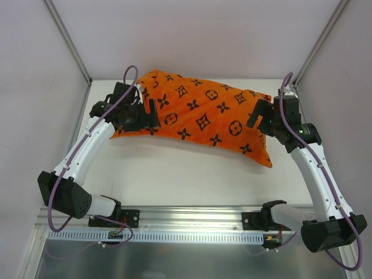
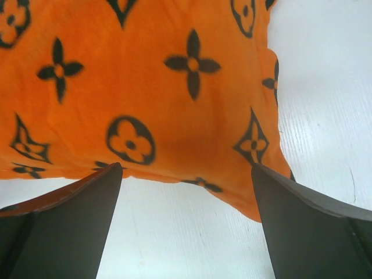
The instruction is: Remove the pillowcase from the pillow
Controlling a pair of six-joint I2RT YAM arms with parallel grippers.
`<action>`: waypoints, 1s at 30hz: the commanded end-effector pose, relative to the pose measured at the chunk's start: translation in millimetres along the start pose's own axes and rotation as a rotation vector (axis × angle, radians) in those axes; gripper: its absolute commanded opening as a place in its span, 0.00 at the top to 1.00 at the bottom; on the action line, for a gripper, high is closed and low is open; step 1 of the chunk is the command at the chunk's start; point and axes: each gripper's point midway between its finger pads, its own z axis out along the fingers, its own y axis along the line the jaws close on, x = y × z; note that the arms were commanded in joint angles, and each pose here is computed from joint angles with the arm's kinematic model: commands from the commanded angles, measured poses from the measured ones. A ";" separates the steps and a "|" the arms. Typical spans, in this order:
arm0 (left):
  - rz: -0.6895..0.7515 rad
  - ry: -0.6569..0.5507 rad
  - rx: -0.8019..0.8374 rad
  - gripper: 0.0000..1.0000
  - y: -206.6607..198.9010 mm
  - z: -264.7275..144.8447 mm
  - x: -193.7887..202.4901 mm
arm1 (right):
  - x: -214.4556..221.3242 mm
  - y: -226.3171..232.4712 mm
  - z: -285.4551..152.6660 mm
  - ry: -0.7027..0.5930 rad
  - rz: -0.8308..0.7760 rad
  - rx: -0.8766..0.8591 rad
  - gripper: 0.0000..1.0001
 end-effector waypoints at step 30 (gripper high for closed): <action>0.128 -0.006 0.222 0.94 -133.4 53.2 -24.4 | 32.3 -16.9 -25.0 0.014 -0.020 0.023 0.01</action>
